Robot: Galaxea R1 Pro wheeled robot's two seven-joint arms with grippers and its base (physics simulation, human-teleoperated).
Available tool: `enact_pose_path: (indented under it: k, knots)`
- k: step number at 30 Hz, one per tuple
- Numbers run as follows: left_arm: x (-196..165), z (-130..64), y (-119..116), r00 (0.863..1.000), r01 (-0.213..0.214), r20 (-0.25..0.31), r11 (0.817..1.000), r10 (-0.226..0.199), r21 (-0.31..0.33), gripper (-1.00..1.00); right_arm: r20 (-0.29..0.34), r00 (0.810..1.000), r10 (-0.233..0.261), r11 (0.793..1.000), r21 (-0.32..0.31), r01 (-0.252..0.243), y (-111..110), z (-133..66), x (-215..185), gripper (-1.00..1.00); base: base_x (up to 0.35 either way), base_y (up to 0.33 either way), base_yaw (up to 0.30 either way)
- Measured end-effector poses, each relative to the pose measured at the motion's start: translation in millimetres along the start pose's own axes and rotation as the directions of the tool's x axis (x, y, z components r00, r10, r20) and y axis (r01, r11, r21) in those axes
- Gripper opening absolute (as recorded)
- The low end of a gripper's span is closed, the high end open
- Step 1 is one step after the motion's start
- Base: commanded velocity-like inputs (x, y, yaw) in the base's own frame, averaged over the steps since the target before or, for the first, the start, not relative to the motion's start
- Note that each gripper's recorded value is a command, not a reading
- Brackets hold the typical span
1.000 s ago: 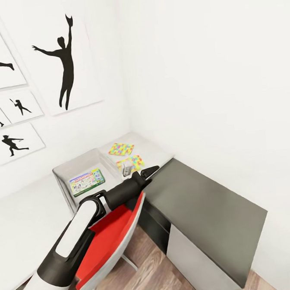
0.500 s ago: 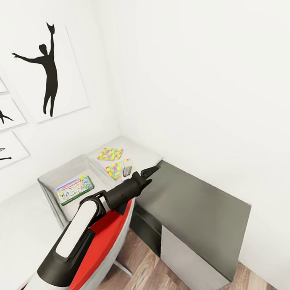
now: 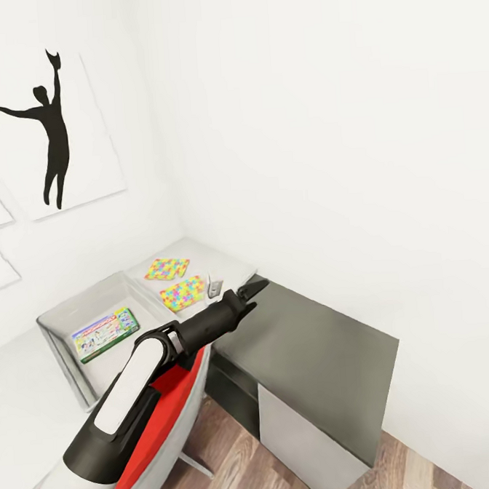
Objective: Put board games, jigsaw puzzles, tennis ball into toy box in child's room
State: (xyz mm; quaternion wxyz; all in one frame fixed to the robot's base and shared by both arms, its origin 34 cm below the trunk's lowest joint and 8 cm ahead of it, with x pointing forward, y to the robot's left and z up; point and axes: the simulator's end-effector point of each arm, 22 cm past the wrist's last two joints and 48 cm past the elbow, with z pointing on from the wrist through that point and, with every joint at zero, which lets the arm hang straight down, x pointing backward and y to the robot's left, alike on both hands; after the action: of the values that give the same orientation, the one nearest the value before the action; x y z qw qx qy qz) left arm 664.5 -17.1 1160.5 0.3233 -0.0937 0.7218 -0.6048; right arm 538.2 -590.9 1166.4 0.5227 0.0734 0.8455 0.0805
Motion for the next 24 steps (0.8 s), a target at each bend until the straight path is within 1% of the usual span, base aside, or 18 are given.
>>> enact_pose_path:
  k: [10, 17, 24]
  knots:
    - [-1, -1.8, -5, 1.000, -0.025, 0.006, 1.000, 0.025, -0.003, 1.00, 0.003, 1.000, -0.004, 1.000, -0.005, 0.004, 3, -2.0, -2, 1.00, -0.017, 0.000, -0.185]
    - [-2, -3.2, -11, 0.999, -0.037, 0.009, 0.999, 0.037, 0.001, 1.00, 0.010, 1.000, -0.004, 1.000, -0.010, 0.004, 5, -4.2, -4, 1.00, -0.167, 0.000, -0.182]
    - [-3, -4.8, -17, 0.999, -0.048, 0.013, 0.999, 0.048, 0.007, 1.00, 0.019, 1.000, 0.002, 1.000, -0.018, -0.002, 8, -5.8, -4, 1.00, -0.068, 0.000, -0.174]
